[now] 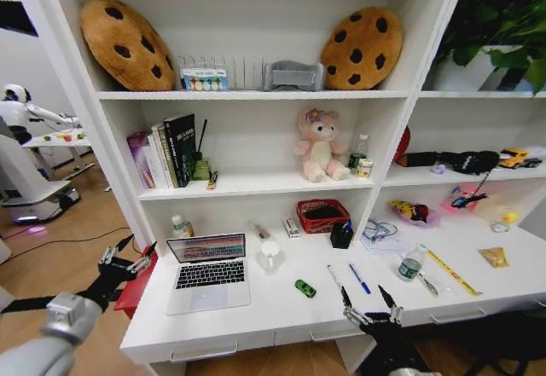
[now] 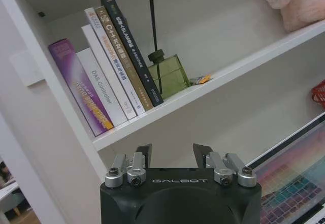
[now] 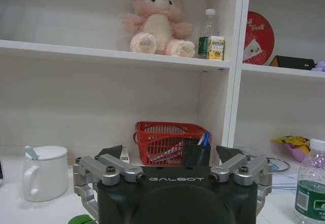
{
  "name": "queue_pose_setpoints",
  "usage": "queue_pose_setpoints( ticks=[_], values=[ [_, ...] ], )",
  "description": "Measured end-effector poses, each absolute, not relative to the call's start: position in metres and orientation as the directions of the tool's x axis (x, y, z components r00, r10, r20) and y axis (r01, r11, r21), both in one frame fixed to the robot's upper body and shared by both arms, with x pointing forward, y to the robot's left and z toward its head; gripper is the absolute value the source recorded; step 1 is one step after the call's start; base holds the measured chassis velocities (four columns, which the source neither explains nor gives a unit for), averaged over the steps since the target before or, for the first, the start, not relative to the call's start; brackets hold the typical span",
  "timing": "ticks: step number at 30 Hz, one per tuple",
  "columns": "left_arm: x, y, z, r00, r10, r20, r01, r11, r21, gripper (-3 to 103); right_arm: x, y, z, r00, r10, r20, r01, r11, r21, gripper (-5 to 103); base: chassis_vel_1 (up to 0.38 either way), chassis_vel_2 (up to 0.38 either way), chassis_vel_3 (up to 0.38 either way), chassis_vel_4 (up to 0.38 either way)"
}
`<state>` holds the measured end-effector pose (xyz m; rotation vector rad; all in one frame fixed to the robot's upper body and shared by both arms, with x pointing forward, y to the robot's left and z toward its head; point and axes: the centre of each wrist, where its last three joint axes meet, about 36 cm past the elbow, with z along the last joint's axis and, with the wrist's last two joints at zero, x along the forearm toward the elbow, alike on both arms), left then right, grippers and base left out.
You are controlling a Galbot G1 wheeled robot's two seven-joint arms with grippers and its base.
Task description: Organize the objects on the table.
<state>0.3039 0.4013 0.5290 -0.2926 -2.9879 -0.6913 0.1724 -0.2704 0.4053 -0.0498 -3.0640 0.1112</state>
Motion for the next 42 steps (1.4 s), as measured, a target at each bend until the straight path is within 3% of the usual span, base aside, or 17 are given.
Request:
queue_pose_setpoints(
  ticks=[3,15,29,34,42],
  values=[
    [0.313,0.405,0.532,-0.976,0.187,0.11,0.216,0.867,0.448,46,0.172,-0.271,0.404,-0.996,0.039,0.077,0.033,0.997,-0.073,100,0.0,0.0,0.0,0.0],
    [0.379,0.43,0.565,-0.923,0.314,0.221,0.383,0.71,0.591,0,0.168,-0.272,0.388,-0.993,0.072,0.099,0.066,0.996,-0.064,100,0.0,0.0,0.0,0.0],
    [0.406,0.443,0.565,-0.827,0.405,0.39,0.562,0.572,0.598,0,0.159,-0.273,0.371,-0.988,0.091,0.122,0.084,0.994,-0.064,100,0.0,0.0,0.0,0.0],
    [0.418,0.442,0.552,-0.796,0.429,0.428,0.606,0.552,0.572,0,0.159,-0.272,0.369,-0.987,0.097,0.125,0.09,0.994,-0.065,100,0.0,0.0,0.0,0.0],
    [0.448,0.424,0.538,-0.79,0.469,0.394,0.611,0.559,0.56,0,0.156,-0.275,0.369,-0.985,0.115,0.128,0.106,0.992,-0.073,100,0.0,0.0,0.0,0.0]
  ],
)
